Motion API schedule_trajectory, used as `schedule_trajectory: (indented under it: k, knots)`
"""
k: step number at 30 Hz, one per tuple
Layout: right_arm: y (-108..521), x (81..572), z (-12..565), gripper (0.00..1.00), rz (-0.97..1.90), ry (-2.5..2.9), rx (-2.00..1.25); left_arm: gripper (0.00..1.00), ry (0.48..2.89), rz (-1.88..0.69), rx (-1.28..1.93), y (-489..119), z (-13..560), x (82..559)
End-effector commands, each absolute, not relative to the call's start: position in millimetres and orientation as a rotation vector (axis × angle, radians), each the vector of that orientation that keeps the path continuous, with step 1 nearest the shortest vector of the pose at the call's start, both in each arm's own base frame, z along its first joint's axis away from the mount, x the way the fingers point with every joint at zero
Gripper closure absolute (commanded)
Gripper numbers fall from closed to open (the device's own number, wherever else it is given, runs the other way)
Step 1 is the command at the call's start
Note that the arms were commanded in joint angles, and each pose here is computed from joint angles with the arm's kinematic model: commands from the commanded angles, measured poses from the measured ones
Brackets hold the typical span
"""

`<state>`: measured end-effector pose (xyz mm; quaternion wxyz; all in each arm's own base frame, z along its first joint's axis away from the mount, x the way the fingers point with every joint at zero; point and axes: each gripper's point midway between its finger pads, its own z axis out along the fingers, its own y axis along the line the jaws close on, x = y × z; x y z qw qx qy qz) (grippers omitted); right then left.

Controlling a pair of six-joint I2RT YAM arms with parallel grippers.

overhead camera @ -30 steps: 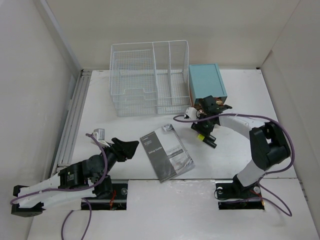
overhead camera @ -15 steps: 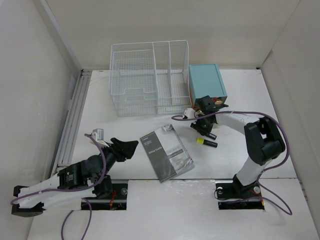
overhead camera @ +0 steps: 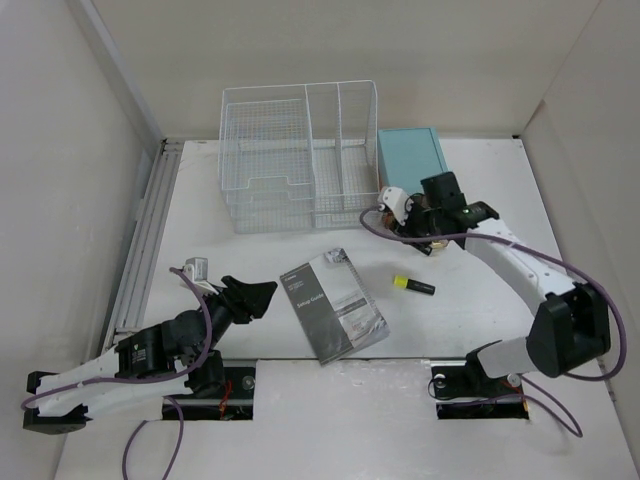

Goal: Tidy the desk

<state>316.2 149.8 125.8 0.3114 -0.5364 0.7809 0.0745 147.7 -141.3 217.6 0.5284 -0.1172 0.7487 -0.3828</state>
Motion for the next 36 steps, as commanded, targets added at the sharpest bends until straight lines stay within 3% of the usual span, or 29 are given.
schedule_trajectory:
  k: [1, 10, 20, 36]
  knots:
    - [149, 339, 174, 0.94, 0.178, 1.915, -1.314, 0.40, 1.766, -0.946, -0.280, -143, 225, 147]
    - [103, 378, 193, 0.96, -0.025, 1.761, -1.253, 0.40, 1.766, -0.946, -0.280, -143, 225, 147]
    - [102, 377, 167, 1.00, 0.179, 1.647, -1.489, 0.40, 1.766, -0.946, -0.280, -143, 225, 147]
    - [102, 391, 146, 1.00, 0.274, 1.636, -1.521, 0.40, 1.760, -0.954, -0.285, -142, 228, 147]
